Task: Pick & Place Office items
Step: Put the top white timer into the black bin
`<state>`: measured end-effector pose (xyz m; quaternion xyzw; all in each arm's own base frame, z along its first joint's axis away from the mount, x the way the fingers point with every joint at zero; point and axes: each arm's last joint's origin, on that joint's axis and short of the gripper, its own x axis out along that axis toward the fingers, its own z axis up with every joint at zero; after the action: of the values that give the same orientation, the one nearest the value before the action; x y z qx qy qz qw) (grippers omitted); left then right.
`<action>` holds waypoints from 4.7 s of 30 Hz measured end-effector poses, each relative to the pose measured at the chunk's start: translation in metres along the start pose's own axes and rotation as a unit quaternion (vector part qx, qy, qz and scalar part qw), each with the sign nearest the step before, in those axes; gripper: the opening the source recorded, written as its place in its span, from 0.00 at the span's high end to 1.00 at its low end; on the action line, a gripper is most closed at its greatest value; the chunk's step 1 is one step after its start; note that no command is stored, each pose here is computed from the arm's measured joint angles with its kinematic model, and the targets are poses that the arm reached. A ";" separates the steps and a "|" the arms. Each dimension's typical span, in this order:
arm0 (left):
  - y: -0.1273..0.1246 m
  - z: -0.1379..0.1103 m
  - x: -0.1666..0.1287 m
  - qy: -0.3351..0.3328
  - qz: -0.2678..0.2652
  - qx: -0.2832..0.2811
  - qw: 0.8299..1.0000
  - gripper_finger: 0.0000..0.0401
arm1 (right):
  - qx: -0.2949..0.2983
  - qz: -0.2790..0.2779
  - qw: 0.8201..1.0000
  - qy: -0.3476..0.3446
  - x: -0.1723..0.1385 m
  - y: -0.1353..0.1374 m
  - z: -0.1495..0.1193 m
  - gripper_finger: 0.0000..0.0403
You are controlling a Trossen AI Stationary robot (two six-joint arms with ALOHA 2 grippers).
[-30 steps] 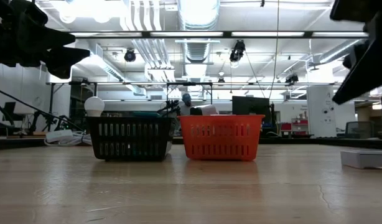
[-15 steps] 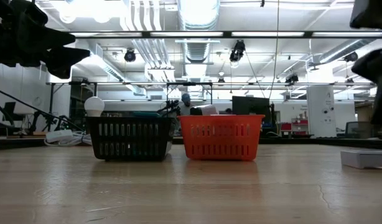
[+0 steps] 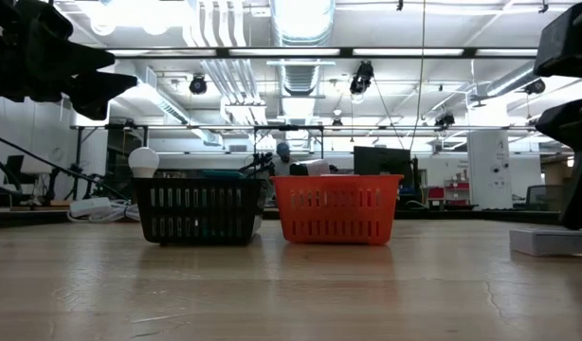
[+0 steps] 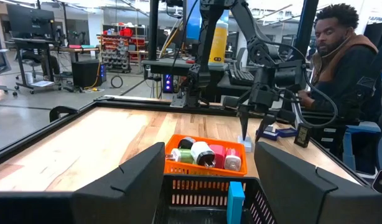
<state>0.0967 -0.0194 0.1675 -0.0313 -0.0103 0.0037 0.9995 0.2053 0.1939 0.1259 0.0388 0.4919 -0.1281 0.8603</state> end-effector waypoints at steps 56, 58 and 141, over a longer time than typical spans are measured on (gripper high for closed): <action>0.000 0.000 0.000 0.000 0.000 0.000 1.000 0.37 | 0.010 -0.002 1.000 0.012 0.008 -0.002 -0.007 0.54; 0.000 0.000 0.000 0.000 0.000 0.000 1.000 0.37 | 0.004 -0.002 1.000 0.012 0.008 -0.002 -0.007 0.55; 0.000 0.000 0.000 0.000 0.000 0.000 1.000 0.37 | -0.013 0.038 0.998 -0.057 -0.003 0.019 0.016 0.50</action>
<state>0.0967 -0.0193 0.1675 -0.0315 -0.0103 0.0039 0.9994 0.2218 0.2093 0.1357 0.0385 0.4417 -0.0907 0.8918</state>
